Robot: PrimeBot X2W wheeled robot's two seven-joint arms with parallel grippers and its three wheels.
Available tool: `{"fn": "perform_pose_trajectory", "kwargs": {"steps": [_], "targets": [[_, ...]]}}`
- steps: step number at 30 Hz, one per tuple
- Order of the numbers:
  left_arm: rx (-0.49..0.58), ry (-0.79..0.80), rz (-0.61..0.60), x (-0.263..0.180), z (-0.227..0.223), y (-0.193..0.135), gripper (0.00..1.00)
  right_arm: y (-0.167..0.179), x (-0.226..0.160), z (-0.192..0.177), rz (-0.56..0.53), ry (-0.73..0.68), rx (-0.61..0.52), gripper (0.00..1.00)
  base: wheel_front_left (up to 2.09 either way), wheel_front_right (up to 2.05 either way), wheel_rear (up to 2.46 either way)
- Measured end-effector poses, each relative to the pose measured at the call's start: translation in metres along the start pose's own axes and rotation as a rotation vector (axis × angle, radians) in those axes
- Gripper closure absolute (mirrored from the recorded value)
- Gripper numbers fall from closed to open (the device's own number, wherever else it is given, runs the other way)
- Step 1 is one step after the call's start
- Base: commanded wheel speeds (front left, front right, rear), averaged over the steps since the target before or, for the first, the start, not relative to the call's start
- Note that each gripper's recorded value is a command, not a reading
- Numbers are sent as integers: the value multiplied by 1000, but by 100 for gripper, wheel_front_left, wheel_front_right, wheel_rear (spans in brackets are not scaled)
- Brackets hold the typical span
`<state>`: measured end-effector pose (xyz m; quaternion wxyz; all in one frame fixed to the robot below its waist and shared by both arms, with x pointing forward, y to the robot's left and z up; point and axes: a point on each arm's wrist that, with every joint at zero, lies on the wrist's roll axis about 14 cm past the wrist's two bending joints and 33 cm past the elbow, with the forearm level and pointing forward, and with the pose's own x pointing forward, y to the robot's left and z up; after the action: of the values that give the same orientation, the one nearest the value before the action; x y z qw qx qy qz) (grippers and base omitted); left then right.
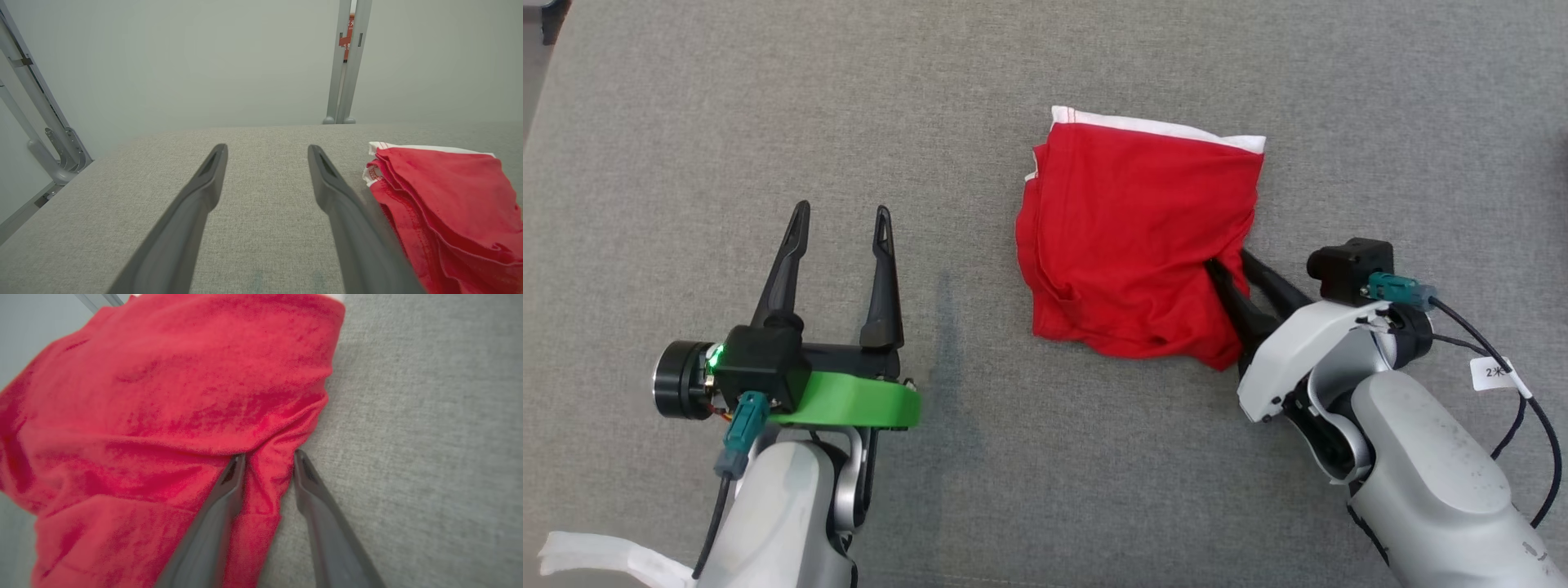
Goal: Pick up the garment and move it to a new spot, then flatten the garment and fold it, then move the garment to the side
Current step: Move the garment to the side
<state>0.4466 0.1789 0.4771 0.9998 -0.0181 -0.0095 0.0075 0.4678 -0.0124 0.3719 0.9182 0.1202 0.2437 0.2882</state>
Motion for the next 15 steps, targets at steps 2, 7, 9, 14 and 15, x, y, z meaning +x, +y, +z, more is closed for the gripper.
{"fn": "perform_pose_trajectory", "kwargs": {"steps": [2,7,9,14,15], "targets": [[4,-5,-8,2,1,-2,0,2,-2,3,8,-16,-12,100,0,0,0],[6,-18,-48,6,3,-13,0,-12,-21,18,-27,-84,-55,100,0,0,0],[3,-19,-76,7,2,-22,0,-26,-34,23,-62,-103,-74,100,0,0,0],[-4,-33,-165,15,1,-51,0,-74,-82,15,-196,-86,-90,100,0,0,0],[-12,-36,-189,17,2,-59,0,-87,-94,14,-236,-80,-89,100,0,0,0]]}}
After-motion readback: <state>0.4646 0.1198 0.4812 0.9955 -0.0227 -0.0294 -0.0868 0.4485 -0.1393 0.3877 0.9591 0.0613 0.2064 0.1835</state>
